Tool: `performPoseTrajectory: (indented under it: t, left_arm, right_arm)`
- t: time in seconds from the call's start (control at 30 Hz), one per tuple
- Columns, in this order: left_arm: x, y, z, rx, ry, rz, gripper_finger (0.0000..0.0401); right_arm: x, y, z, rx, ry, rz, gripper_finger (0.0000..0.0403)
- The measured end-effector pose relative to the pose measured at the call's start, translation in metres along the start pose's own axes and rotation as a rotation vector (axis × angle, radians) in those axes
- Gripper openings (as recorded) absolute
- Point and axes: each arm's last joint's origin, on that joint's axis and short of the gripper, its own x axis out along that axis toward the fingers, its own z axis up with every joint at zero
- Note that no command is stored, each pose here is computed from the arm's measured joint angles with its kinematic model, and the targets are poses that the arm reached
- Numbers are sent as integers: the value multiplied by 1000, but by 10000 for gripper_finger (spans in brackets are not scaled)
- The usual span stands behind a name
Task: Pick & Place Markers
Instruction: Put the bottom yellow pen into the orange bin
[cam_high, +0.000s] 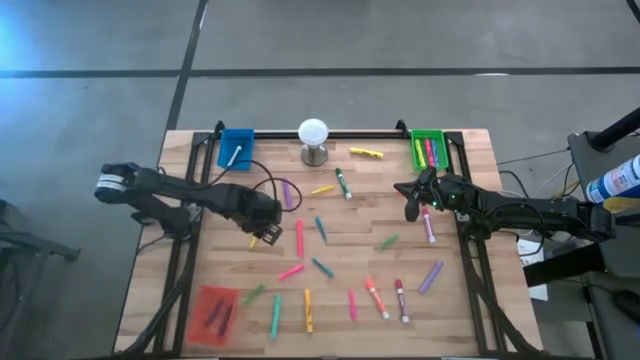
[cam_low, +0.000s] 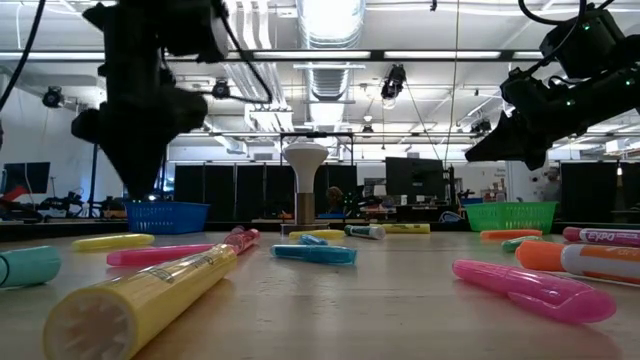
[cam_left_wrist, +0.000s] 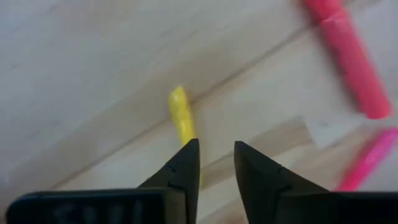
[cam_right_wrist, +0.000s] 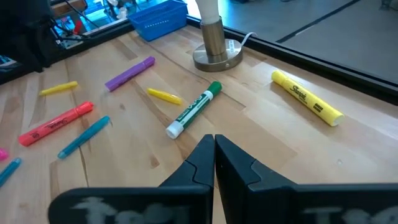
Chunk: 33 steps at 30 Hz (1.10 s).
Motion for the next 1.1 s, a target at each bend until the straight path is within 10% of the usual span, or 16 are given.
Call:
performPoseTrajectory:
  t: [0.73, 1.1]
  left_arm:
    - [56, 34, -17, -136, -1, 21, 99]
    - [58, 36, -18, -139, 1, 31, 30]
  right_arm:
    - [0, 0, 0, 0, -1, 0, 8]
    - [0, 0, 0, -8, -1, 0, 8]
